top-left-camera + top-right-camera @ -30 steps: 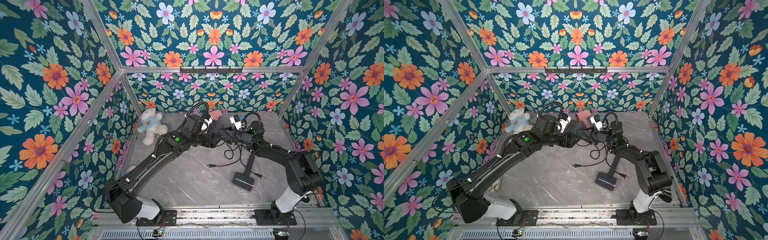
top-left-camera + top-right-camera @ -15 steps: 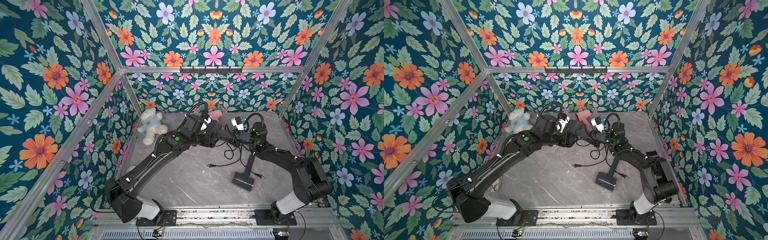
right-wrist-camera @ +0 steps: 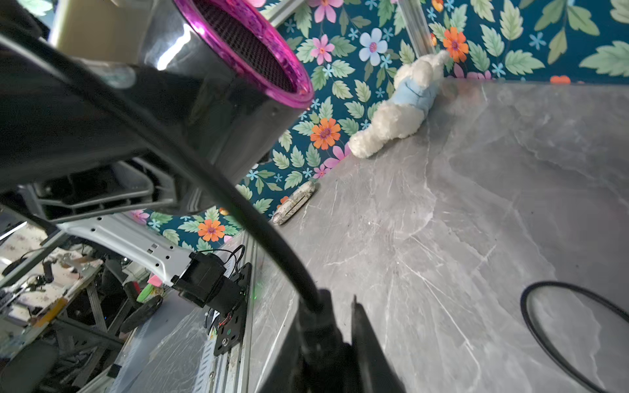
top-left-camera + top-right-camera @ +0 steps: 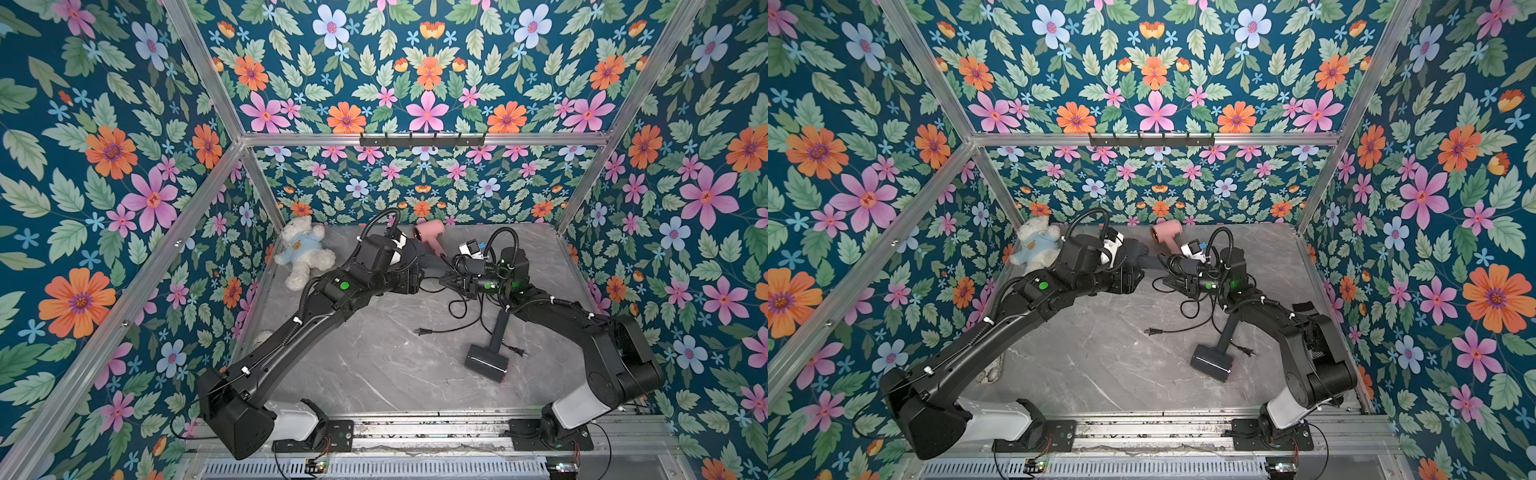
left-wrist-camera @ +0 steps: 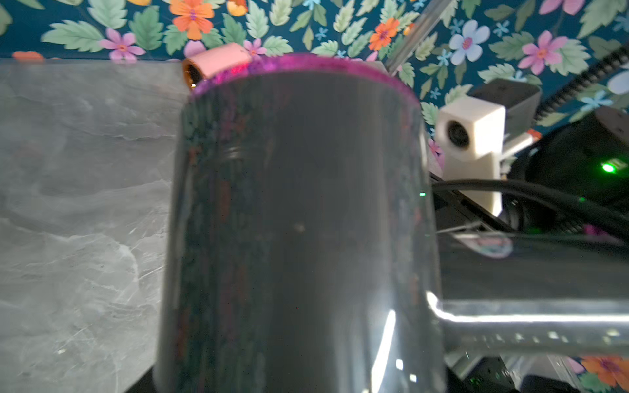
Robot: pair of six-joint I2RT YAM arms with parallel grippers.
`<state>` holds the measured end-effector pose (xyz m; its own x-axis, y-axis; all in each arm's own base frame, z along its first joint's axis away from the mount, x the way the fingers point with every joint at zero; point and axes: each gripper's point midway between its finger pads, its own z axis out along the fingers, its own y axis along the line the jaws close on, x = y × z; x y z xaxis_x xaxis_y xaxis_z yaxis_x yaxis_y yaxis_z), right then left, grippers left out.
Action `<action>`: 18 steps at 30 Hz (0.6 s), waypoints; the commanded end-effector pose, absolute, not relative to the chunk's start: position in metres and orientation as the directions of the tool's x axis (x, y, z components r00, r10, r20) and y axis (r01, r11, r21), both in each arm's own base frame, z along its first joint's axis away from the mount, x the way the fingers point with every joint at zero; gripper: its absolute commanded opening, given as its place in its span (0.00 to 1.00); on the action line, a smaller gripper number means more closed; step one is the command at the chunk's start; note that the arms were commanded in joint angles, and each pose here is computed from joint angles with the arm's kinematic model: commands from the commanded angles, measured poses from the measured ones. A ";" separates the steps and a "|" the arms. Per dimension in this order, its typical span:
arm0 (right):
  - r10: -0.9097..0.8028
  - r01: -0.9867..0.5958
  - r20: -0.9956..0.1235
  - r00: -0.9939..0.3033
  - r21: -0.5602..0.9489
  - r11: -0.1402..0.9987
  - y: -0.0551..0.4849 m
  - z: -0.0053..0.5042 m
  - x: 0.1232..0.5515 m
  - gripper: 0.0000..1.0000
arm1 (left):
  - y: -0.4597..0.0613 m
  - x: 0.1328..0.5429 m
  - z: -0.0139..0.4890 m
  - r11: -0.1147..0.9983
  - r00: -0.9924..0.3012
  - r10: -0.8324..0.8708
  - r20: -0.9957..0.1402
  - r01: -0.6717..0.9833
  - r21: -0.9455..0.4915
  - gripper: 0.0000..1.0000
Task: Wrap the cord around the hair dryer
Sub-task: Wrap the power cord around the hair dryer.
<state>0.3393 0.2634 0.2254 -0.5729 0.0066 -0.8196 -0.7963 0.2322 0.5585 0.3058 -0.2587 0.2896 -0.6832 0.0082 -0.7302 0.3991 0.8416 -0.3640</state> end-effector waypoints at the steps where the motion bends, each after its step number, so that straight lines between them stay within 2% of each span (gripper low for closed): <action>1: -0.021 -0.702 -0.738 -0.675 0.632 0.328 0.257 0.196 0.341 0.00 | -0.241 0.331 0.315 0.859 -0.594 -0.144 -0.792 0.322 -0.398 0.00; 8: -0.118 -0.603 -0.633 -0.765 0.641 0.475 0.258 0.158 0.329 0.00 | -0.196 0.358 0.292 0.912 -0.530 -0.261 -0.807 0.139 -0.386 0.00; 12: -0.160 -0.589 -0.595 -0.788 0.651 0.479 0.277 0.146 0.314 0.00 | -0.185 0.373 0.275 0.923 -0.485 -0.310 -0.818 0.053 -0.382 0.00; 18: -0.104 -0.538 -0.559 -0.823 0.706 0.460 0.285 0.146 0.297 0.00 | -0.145 0.383 0.244 0.936 -0.377 -0.352 -0.857 -0.165 -0.311 0.00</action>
